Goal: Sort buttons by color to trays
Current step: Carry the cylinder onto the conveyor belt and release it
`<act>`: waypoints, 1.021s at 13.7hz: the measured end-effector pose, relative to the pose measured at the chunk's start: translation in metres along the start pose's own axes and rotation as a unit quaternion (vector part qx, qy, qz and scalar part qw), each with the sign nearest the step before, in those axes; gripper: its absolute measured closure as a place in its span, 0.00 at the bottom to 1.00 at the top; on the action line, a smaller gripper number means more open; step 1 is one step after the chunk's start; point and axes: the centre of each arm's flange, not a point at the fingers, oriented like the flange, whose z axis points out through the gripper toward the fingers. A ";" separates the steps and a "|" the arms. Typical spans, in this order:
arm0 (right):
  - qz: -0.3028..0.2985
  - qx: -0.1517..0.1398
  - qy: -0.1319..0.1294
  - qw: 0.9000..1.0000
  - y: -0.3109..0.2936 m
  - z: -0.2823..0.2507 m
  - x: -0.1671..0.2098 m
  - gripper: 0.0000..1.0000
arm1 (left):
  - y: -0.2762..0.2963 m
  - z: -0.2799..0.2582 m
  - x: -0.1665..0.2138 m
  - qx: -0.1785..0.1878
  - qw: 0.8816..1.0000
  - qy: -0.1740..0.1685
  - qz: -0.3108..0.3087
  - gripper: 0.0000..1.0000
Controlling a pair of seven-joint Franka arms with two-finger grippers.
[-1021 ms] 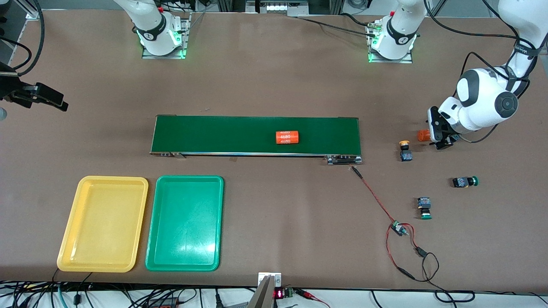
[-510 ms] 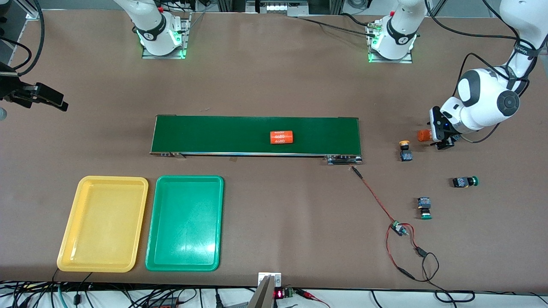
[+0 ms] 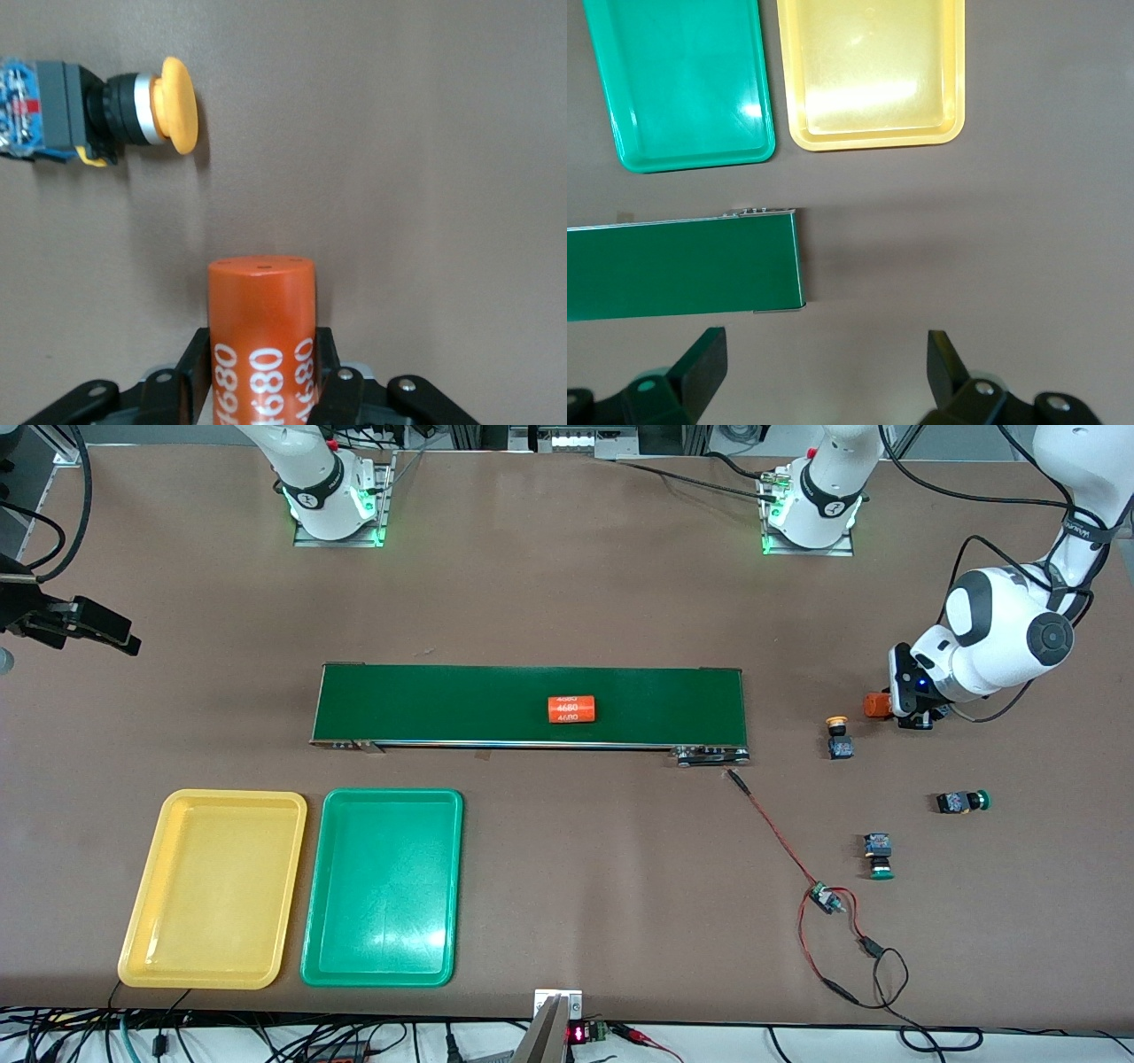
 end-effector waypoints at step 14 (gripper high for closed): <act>0.000 0.000 0.000 1.000 0.000 0.000 0.000 0.00 | -0.038 -0.088 0.129 0.002 0.997 0.010 0.078 0.50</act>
